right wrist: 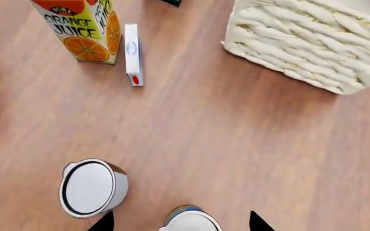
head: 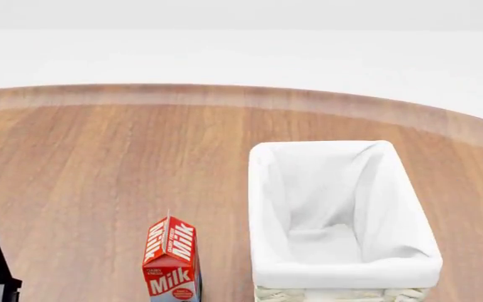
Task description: Pick up the alphabet soup and the tomato sauce, and put them in the basket.
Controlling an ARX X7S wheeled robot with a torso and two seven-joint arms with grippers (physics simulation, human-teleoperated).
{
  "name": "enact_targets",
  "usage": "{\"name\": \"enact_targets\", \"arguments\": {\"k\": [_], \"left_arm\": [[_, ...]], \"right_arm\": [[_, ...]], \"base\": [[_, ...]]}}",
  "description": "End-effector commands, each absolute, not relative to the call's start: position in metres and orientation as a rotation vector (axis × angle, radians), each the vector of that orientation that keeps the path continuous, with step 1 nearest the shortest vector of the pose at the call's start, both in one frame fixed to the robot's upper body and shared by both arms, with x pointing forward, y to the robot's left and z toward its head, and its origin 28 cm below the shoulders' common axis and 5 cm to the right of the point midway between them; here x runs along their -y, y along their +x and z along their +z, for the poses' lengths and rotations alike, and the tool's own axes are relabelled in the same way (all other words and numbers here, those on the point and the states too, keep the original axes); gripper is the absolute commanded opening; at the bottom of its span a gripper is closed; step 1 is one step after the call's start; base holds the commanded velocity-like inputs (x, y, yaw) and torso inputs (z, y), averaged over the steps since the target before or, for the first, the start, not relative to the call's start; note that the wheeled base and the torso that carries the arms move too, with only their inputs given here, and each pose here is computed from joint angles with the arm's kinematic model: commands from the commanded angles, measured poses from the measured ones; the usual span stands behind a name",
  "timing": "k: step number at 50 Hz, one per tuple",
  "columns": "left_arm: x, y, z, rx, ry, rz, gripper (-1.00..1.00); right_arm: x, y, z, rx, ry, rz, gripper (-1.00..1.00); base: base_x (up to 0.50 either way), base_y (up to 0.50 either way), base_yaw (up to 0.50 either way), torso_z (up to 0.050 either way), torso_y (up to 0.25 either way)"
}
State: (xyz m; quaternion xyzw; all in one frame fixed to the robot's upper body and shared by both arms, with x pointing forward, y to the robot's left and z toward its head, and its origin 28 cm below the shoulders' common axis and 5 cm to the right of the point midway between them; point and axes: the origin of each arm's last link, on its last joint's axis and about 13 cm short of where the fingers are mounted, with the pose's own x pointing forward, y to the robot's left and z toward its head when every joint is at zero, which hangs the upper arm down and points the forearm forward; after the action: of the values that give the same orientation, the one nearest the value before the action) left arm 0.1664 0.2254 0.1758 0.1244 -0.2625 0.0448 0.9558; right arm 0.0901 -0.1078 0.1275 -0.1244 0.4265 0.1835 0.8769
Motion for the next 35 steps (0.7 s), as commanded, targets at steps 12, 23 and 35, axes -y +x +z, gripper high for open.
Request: {"name": "enact_targets", "arguments": {"k": [12, 23, 35], "left_arm": [[-0.226, 0.166, 0.175, 0.532, 0.252, 0.093, 1.0], [-0.225, 0.165, 0.176, 0.534, 0.256, 0.092, 1.0], [-0.226, 0.165, 0.175, 0.533, 0.251, 0.093, 1.0]], "right_arm": [[0.114, 0.089, 0.106, -0.933, -0.234, 0.366, 1.0], [0.116, 0.09, 0.1, -0.949, -0.225, 0.355, 1.0], [0.117, 0.091, 0.09, -0.951, -0.213, 0.354, 1.0]], "base": [[0.0, 0.0, 0.0, 0.0, 0.0], [0.0, 0.0, 0.0, 0.0, 0.0], [0.0, 0.0, 0.0, 0.0, 0.0]]}}
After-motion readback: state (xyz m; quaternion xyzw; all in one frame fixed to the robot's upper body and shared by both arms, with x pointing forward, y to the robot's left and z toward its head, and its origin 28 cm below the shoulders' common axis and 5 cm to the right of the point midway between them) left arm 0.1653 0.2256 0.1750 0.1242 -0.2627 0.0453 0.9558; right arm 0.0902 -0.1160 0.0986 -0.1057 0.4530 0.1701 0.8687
